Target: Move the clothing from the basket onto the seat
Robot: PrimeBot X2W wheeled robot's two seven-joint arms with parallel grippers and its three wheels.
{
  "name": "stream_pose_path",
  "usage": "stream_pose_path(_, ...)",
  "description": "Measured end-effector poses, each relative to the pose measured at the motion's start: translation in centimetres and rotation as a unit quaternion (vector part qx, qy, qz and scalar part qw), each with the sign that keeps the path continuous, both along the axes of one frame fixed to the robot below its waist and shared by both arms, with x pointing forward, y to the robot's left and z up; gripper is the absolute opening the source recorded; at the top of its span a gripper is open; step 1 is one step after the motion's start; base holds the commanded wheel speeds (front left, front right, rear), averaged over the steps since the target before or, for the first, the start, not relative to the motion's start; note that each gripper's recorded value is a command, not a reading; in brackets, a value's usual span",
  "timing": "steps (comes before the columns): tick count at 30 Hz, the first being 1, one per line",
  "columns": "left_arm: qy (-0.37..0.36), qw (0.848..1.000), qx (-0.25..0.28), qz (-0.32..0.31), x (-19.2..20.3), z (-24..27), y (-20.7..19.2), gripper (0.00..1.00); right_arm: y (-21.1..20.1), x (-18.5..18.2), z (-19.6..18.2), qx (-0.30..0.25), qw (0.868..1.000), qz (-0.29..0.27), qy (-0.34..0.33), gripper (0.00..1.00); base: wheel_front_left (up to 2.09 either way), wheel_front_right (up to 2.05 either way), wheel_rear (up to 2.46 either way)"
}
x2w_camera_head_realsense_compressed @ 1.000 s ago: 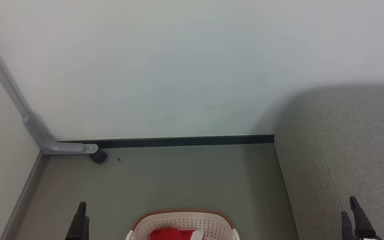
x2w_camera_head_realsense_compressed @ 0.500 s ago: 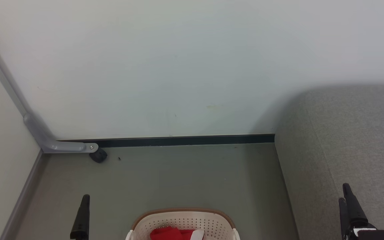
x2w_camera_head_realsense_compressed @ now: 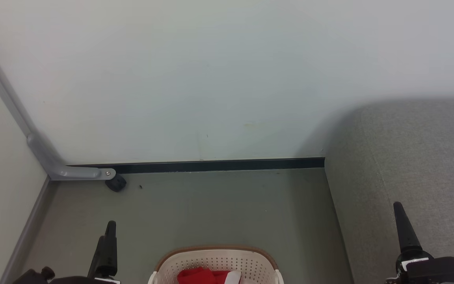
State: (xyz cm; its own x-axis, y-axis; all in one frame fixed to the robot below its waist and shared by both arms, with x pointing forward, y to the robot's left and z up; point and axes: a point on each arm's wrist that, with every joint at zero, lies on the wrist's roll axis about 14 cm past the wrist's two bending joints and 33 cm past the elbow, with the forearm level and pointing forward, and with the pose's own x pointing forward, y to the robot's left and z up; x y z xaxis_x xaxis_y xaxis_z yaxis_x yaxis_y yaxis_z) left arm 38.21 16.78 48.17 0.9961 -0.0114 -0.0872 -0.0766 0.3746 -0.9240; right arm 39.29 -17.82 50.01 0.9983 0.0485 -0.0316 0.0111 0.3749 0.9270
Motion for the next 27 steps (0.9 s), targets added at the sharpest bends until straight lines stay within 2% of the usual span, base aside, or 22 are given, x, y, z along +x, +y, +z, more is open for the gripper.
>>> stream_pose_path(11, -0.008, 0.992, 0.121, -0.013, 0.5, 0.7, -0.3, 1.00, 1.1, 0.4, 0.6, -0.126, 0.991, 0.034, -0.023, 1.00, 0.00, 0.00, 0.00)
stream_pose_path(18, -0.011, 0.975, 0.222, -0.024, 0.5, 0.7, -0.2, 1.00, 1.8, 0.8, 0.8, -0.218, 0.974, 0.055, -0.036, 1.00, 0.00, 0.00, 0.00)
stream_pose_path(27, -0.026, 0.949, 0.314, -0.032, 0.8, 1.2, -0.6, 1.00, 2.4, 0.9, 0.7, -0.310, 0.947, 0.069, -0.047, 1.00, 0.00, 0.00, 0.00)
